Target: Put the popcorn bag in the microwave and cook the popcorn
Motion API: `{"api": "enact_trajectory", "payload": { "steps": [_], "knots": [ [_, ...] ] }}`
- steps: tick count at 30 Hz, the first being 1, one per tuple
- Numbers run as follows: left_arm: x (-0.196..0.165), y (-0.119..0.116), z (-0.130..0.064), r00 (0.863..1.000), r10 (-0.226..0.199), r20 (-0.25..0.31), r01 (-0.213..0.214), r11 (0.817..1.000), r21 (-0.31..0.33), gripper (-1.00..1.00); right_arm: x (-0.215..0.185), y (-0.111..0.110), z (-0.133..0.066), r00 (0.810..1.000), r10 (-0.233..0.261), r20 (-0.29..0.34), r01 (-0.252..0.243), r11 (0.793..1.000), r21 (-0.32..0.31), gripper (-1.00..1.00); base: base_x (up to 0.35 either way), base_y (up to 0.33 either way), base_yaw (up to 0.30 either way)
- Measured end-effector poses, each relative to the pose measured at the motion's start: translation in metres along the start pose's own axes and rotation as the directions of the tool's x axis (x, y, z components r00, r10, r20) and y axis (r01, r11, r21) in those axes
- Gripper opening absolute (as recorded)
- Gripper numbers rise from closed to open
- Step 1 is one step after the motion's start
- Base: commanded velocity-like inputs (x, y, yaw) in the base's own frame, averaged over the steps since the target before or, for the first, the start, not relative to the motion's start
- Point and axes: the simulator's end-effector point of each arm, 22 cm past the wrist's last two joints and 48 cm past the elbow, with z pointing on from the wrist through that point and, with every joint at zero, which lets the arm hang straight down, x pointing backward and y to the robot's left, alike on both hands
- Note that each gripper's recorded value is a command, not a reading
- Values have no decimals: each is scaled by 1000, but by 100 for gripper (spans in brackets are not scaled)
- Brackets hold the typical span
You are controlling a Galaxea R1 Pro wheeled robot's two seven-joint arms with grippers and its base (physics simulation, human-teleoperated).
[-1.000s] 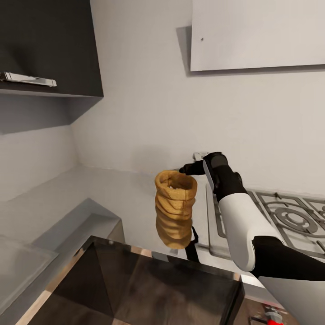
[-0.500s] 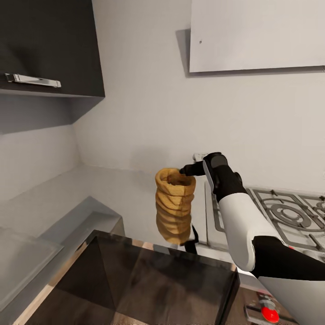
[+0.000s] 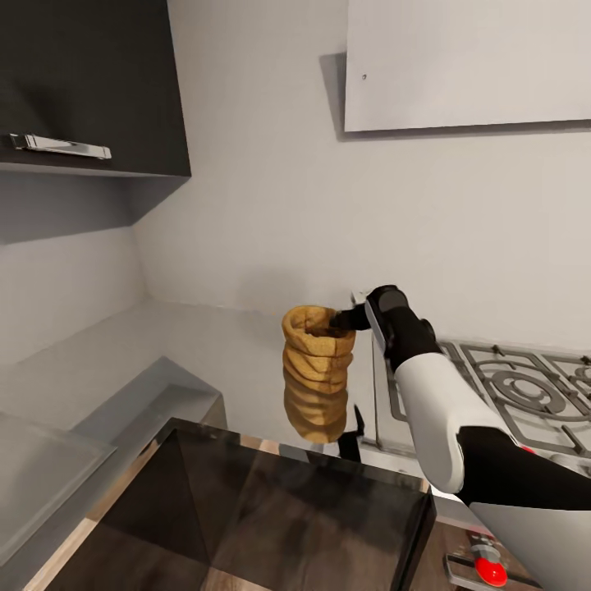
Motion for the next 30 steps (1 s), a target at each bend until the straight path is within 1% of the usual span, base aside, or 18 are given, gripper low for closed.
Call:
{"api": "enact_trajectory", "payload": {
  "steps": [2, 10, 11, 15, 16, 18, 22, 26, 28, 29, 30],
  "knots": [
    [0, 0, 0, 1000, 0, 0, 0, 1000, 0, 100, 7, 2, 4, 1000, -1, -20, 1, 1000, -3, 100, 0, 0, 0],
    [0, 1, 0, 1000, -2, 1, 2, 1000, -1, 100, 8, 2, 4, 1000, 3, -22, -3, 1000, -7, 100, 0, 0, 0],
    [0, 1, 0, 1000, -3, 1, 3, 1000, -1, 100, 8, 2, 4, 1000, 3, -22, -3, 1000, -7, -100, 0, 0, 0],
    [0, 1, 0, 1000, -5, 0, 5, 1000, -2, 100, 8, 2, 4, 1000, 3, -22, -3, 1000, -7, -100, 0, 0, 0],
    [0, 1, 0, 1000, -5, 0, 5, 1000, -2, 100, 7, -2, 3, 1000, -9, -20, 9, 1000, 10, -100, 0, 0, 0],
    [0, 1, 0, 1000, -5, 0, 5, 1000, -2, 100, 8, 3, 4, 1000, 4, -24, -4, 1000, -9, -100, 0, 0, 0],
    [0, 1, 0, 1000, -5, 1, 5, 1000, -1, 100, 14, 1, 2, 998, 9, -56, -9, 1000, -3, -100, 0, 0, 0],
    [0, 1, 0, 1000, -5, 0, 5, 1000, -1, 100, 15, 2, 1, 998, 13, -61, -13, 1000, -7, -100, 0, 0, 0],
    [0, 1, 0, 1000, -4, 0, 4, 1000, -2, 100, 15, 2, 1, 998, 30, -61, -31, 999, -18, -100, 0, 0, 0],
    [0, 1, 0, 1000, -4, 0, 4, 1000, -1, 100, 5, -3, -7, 998, 41, -41, -42, 999, -10, -100, 0, 0, 0],
    [0, 1, 0, 1000, -4, 0, 4, 1000, -1, 100, -12, -10, -25, 998, 62, -14, -62, 998, 1, -100, 0, 0, 0]
  ]
}}
